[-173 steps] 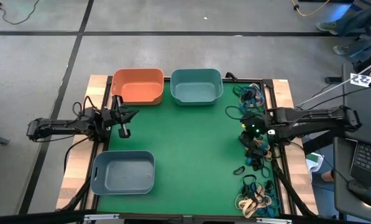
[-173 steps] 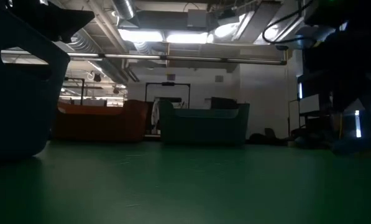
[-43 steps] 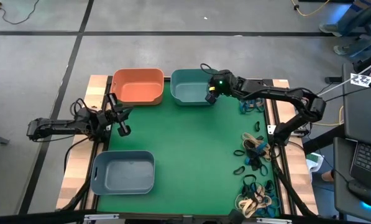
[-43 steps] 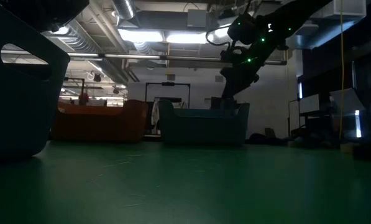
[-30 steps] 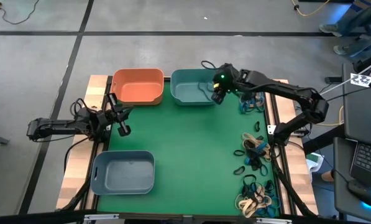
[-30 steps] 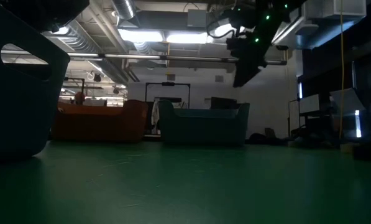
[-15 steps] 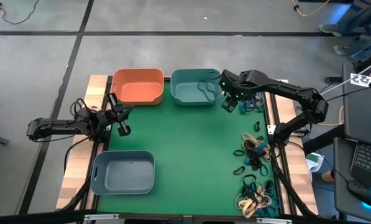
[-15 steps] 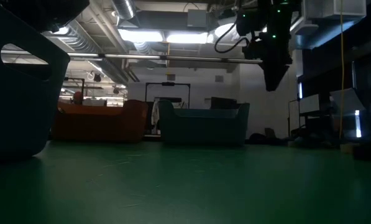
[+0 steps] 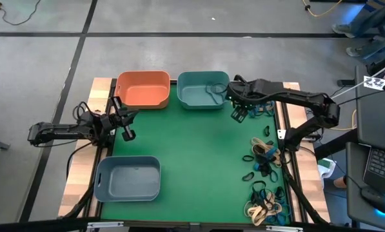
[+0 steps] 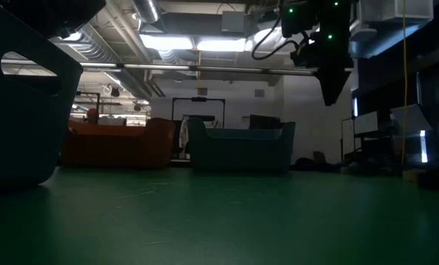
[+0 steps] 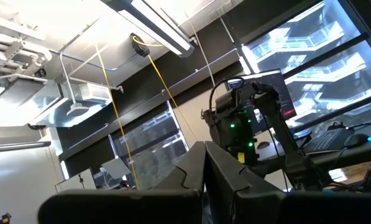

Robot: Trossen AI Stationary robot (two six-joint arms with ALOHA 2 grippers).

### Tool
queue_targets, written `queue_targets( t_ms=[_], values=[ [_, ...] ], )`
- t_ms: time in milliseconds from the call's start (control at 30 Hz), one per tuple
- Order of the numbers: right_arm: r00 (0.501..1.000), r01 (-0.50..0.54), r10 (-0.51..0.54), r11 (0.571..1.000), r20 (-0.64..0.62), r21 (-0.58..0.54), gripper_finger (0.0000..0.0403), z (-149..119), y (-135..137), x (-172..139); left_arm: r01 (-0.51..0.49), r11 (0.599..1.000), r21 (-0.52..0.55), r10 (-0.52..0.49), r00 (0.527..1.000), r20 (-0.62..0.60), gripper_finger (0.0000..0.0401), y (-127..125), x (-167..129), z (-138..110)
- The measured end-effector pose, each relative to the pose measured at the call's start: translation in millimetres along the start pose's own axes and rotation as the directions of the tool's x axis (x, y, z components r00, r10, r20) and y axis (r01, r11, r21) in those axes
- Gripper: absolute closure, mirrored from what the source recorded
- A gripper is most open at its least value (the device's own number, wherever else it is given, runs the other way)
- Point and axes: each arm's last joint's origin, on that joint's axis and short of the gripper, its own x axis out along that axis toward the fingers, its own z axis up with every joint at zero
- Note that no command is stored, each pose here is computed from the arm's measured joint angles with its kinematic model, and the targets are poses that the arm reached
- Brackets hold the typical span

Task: Sort rubber bands into baskets
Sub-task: Put the blue rubber band into the green bin

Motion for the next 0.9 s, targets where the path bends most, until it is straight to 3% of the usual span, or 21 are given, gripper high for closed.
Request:
queue_targets(
  t_ms=[300, 567, 900],
  values=[
    [0.992, 0.086, -0.090, 0.995, -0.091, -0.049, 0.0205, -26.7, 15.8, 37.2, 0.001, 1.000, 0.000, -0.001, 1.000, 0.000, 0.0397, 0.0, 0.0, 0.0],
    [0.991, 0.084, -0.089, 0.995, -0.103, -0.050, 0.0205, -41.7, 22.6, 75.4, -0.001, 1.000, 0.006, 0.001, 1.000, 0.003, 0.0397, 0.1, 0.0, 0.3],
    [0.990, 0.092, -0.079, 0.990, -0.114, 0.109, 0.0205, -43.6, -0.2, 108.6, -0.001, 1.000, 0.007, 0.001, 1.000, 0.003, 0.0397, 0.1, 0.0, 0.3]
  ],
)
